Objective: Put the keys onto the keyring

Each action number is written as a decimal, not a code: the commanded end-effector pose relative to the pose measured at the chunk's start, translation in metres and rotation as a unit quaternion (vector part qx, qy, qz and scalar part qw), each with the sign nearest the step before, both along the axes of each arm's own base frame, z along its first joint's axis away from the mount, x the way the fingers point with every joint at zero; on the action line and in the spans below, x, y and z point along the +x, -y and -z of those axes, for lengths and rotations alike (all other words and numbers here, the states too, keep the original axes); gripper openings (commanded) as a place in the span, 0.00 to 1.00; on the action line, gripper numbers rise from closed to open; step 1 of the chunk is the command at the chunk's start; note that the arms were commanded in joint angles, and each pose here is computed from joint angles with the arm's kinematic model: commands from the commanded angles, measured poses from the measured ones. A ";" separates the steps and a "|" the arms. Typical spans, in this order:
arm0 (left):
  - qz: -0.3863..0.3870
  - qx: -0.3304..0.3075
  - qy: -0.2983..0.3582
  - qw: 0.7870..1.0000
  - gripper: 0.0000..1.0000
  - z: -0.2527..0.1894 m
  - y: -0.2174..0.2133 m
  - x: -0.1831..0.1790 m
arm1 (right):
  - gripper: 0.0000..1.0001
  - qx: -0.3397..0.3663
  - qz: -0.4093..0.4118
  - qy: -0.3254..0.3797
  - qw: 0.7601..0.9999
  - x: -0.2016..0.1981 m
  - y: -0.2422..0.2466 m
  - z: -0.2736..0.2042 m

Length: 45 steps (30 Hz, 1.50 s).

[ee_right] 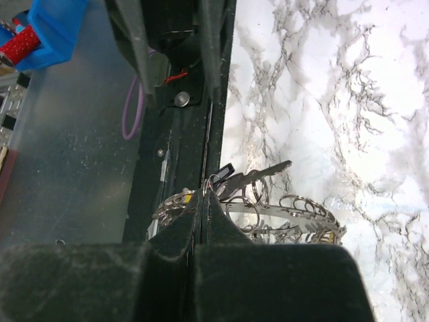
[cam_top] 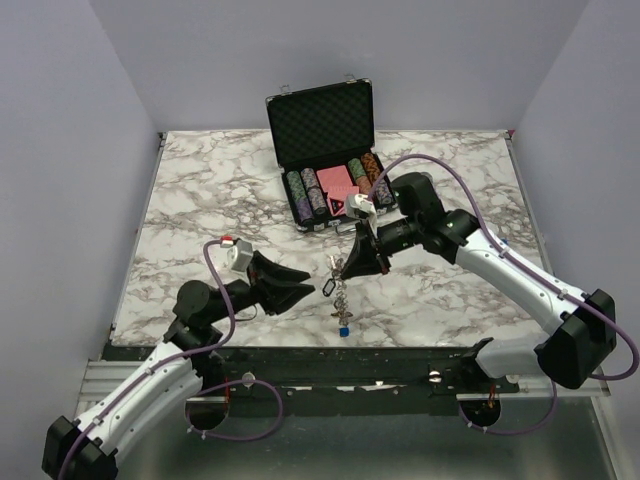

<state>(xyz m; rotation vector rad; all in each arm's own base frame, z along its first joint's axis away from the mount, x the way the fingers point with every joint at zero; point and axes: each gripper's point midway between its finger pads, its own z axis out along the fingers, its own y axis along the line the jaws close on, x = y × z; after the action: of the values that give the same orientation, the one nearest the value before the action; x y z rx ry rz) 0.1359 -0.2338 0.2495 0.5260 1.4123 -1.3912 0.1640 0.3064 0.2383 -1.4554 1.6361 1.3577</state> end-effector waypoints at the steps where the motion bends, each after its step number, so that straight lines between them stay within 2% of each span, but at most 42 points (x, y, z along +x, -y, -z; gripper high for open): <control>1: -0.015 0.004 0.098 0.995 0.49 -0.022 0.008 0.013 | 0.00 0.039 -0.050 0.026 0.998 -0.014 0.002 -0.015; 4: -0.046 0.018 0.055 0.997 0.49 -0.017 0.014 0.038 | 0.00 0.037 -0.056 0.036 0.997 -0.014 0.004 -0.013; 9: -0.052 -0.011 -0.058 0.997 0.59 -0.017 0.026 0.059 | 0.00 0.036 -0.057 0.045 0.997 -0.016 0.007 -0.013; 13: -0.024 -0.054 -0.128 0.990 0.85 -0.023 0.036 0.061 | 0.00 0.032 -0.055 0.045 0.997 -0.016 0.008 -0.010; 18: -0.018 -0.013 -0.172 0.985 0.90 -0.021 0.050 0.068 | 0.00 0.029 -0.052 0.048 0.997 -0.016 0.008 -0.010; 22: -0.032 0.052 -0.180 0.982 0.85 -0.009 0.055 0.070 | 0.00 0.026 -0.048 0.050 0.997 -0.013 0.007 -0.009; 27: -0.052 0.118 -0.183 0.975 0.70 0.004 0.056 0.073 | 0.00 0.024 -0.045 0.052 0.997 -0.011 0.007 -0.009; 30: -0.064 0.159 -0.186 0.967 0.68 0.014 0.057 0.077 | 0.00 0.024 -0.045 0.054 0.997 -0.011 0.007 -0.009; 35: -0.068 0.196 -0.173 0.963 0.63 0.015 0.060 0.078 | 0.00 0.021 -0.041 0.055 0.997 -0.008 0.007 -0.008; 39: -0.066 0.227 -0.178 0.955 0.53 0.023 0.060 0.076 | 0.00 0.019 -0.040 0.057 0.997 -0.007 0.007 -0.007; 45: -0.063 0.234 -0.176 0.954 0.39 0.019 0.055 0.070 | 0.00 0.012 -0.035 0.060 0.998 -0.005 0.007 -0.004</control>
<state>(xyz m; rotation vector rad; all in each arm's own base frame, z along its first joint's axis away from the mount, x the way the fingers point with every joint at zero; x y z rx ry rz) 0.2089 -0.2964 0.2293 0.4644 2.0316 -1.1344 0.1570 0.3006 0.2351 -1.5560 1.5311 1.3254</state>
